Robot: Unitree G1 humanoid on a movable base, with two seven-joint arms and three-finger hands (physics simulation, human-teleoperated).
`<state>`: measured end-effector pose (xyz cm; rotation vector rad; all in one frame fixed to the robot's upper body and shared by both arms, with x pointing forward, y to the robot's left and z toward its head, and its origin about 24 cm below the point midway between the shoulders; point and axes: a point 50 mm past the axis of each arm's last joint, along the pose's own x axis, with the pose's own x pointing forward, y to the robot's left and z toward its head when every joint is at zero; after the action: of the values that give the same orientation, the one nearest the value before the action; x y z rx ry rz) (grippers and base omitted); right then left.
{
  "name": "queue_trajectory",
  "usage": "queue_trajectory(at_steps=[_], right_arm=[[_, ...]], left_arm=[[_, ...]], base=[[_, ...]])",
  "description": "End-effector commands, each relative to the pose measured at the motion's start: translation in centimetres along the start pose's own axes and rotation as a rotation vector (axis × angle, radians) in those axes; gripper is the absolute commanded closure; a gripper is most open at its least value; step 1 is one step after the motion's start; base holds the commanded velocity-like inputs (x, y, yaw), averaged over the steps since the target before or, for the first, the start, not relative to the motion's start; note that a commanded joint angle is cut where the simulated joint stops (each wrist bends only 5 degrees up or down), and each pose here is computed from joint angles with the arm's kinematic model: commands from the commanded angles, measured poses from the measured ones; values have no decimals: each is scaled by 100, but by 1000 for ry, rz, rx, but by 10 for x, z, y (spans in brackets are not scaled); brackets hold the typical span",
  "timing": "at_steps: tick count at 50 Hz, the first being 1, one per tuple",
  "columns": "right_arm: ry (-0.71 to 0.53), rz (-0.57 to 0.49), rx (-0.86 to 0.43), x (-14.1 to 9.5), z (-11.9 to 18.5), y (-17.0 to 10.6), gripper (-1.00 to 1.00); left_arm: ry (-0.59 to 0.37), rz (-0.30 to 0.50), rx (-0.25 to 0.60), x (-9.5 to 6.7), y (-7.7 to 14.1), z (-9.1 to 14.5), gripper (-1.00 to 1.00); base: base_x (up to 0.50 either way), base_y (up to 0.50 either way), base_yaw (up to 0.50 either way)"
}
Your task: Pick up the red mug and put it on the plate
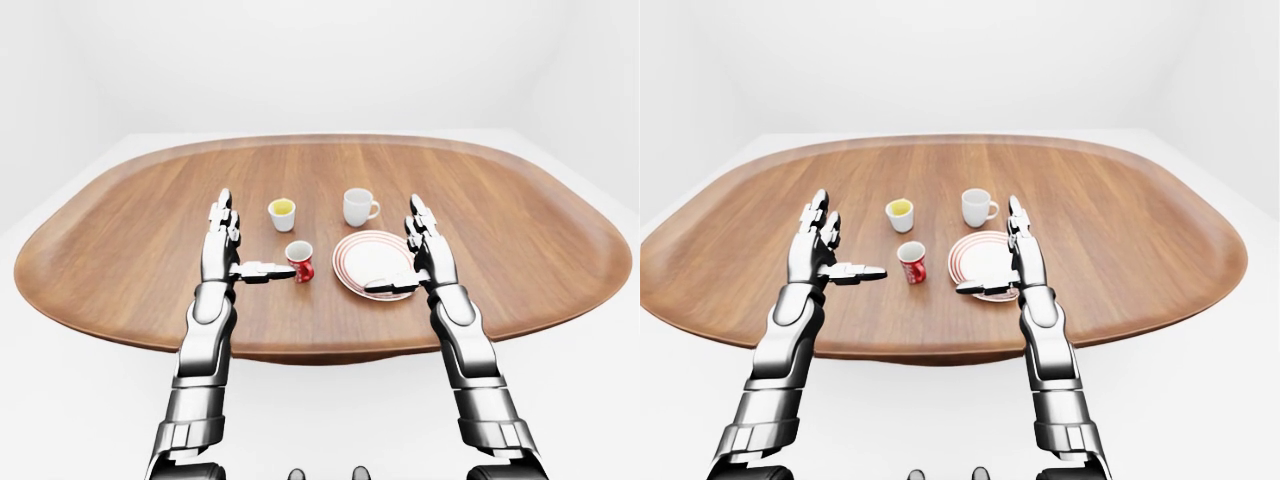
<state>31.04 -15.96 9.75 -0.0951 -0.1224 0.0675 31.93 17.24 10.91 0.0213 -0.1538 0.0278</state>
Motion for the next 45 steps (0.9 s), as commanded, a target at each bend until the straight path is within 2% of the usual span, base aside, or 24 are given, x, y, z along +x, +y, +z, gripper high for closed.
queue_trajectory(at_steps=[1, 45], right_arm=[[5, 6, -4, 0, -1, 1, -100], [20, 16, -2, 0, -5, 4, -100]], left_arm=[[-3, 0, 0, -1, 0, 1, -100], [-25, -1, 1, -4, 2, 5, -100]], base=[[19, 0, 0], [20, 0, 0]])
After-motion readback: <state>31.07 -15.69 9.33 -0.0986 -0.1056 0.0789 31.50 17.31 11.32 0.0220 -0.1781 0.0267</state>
